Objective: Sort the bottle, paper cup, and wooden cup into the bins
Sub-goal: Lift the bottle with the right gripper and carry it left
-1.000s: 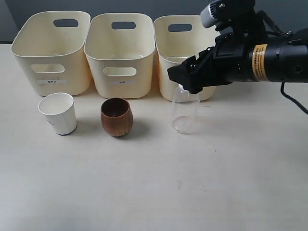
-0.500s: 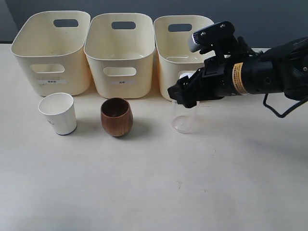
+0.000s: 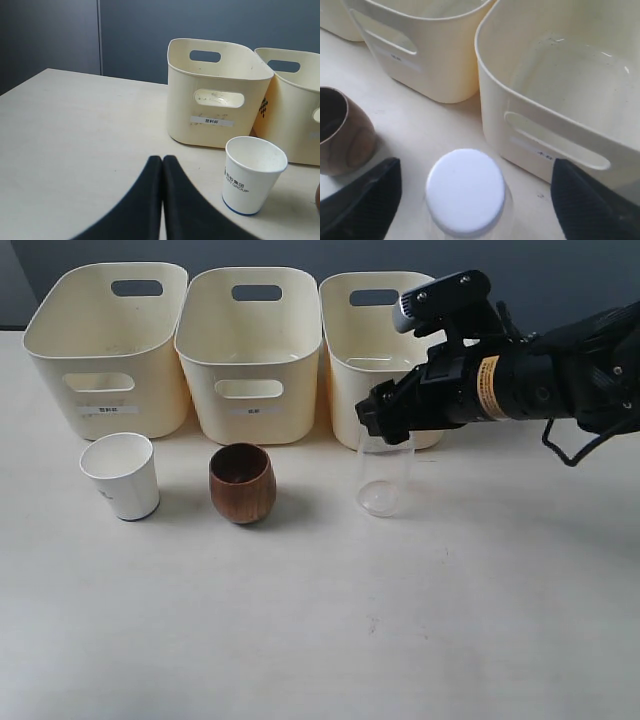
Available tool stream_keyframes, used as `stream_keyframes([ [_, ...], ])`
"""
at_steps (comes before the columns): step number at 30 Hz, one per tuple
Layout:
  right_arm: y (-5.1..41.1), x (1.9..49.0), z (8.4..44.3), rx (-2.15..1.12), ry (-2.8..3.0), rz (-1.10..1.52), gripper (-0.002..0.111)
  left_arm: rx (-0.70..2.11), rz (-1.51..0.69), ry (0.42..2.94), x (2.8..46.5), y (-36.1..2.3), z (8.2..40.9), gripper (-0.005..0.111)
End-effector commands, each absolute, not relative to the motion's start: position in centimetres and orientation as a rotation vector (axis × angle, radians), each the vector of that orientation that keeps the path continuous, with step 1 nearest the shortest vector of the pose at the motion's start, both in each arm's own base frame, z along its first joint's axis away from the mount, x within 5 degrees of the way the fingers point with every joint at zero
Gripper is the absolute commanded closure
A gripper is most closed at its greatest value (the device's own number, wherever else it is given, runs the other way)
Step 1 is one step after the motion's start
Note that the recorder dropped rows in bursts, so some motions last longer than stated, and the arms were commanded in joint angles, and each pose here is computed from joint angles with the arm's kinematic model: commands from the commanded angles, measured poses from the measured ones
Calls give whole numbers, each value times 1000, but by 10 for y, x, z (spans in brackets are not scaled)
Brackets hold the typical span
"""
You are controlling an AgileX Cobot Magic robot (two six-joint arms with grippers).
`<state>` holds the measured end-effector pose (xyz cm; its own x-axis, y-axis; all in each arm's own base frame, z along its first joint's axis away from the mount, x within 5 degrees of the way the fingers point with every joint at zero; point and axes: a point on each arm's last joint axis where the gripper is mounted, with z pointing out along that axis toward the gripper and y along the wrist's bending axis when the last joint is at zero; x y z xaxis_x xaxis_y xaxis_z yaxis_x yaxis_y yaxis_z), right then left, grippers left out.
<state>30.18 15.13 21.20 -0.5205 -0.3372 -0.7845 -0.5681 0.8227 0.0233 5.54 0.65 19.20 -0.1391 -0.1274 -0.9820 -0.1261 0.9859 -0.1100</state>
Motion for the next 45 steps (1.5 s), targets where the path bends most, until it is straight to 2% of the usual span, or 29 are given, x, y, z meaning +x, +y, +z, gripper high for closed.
stream_keyframes([
  [1,157,315,207,-665,2170,355,31,-187,-4,1704,55,6,192,107],
  [3,157,316,203,-666,2182,353,31,-187,-4,1704,55,6,192,107],
  [5,157,317,201,-667,2188,352,36,-187,-4,1704,55,6,192,107],
  [7,156,318,201,-656,2188,340,49,-187,-4,1704,55,6,192,107],
  [9,156,318,201,-656,2188,339,79,-187,-4,1704,55,6,192,107],
  [10,157,318,201,-659,2187,340,100,-187,-4,1704,55,6,192,107],
  [11,157,318,201,-659,2187,340,108,-187,-4,1704,55,6,192,107],
  [17,157,317,203,-667,2177,342,107,-187,-4,1704,55,6,192,107],
  [20,156,313,216,-681,2137,350,107,-187,-4,1704,55,6,192,107],
  [27,173,287,281,-743,1912,385,107,-187,-4,1704,55,6,192,107],
  [35,219,275,356,-811,1650,514,107,-187,-4,1704,55,6,192,107],
  [38,239,282,366,-822,1607,526,107,-187,-4,1704,55,6,192,107],
  [45,288,312,365,-853,1554,538,107,-187,-4,1704,55,6,192,107],
])
